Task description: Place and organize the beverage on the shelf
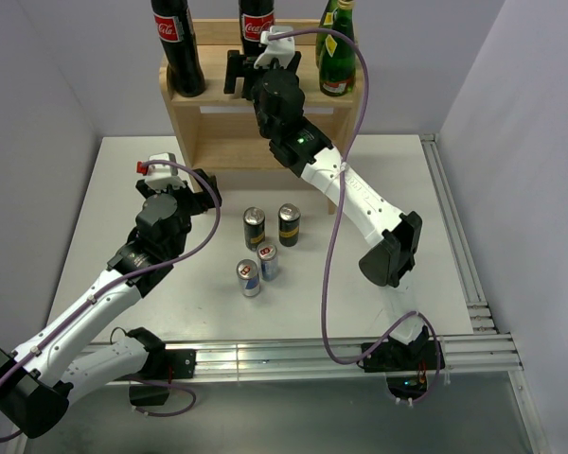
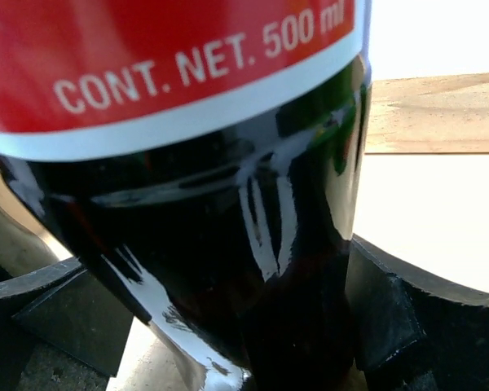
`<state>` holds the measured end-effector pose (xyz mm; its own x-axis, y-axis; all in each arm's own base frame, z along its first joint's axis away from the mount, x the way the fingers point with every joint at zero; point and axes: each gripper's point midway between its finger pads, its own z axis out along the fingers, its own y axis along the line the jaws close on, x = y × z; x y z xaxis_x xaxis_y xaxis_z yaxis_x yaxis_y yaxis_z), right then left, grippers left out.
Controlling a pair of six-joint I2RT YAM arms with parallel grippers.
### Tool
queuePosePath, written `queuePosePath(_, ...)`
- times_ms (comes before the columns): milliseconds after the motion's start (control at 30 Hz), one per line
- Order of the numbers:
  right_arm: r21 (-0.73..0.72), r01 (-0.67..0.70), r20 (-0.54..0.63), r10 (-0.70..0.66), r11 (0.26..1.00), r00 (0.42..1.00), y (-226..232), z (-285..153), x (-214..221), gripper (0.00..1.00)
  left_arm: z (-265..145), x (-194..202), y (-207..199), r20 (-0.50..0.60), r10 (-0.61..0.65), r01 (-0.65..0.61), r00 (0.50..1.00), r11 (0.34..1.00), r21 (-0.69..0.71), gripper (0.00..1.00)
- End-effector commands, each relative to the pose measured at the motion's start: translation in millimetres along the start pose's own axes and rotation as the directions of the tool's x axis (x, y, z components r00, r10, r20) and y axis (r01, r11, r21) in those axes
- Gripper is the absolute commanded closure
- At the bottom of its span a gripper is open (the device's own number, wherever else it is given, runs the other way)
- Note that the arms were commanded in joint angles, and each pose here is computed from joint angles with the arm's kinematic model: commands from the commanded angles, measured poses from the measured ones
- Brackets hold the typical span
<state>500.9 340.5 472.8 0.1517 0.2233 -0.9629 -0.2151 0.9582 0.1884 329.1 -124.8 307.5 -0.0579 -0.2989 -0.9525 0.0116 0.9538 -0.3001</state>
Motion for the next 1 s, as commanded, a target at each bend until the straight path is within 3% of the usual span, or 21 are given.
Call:
queuePosePath(0,0.018,0.027,-0.119,-0.025,0.999,0.993,-1,1,55,0.03,0,-12,-4,0.039,-0.043,0.042,0.998,0.999,0.017,0.01)
queuePosePath(967,-0.043,-0.002,-0.14,-0.004,0.999,0.99,26,3,76,0.03,1,-13,-4,0.041,-0.044,0.044,0.998,0.999,0.02,0.01)
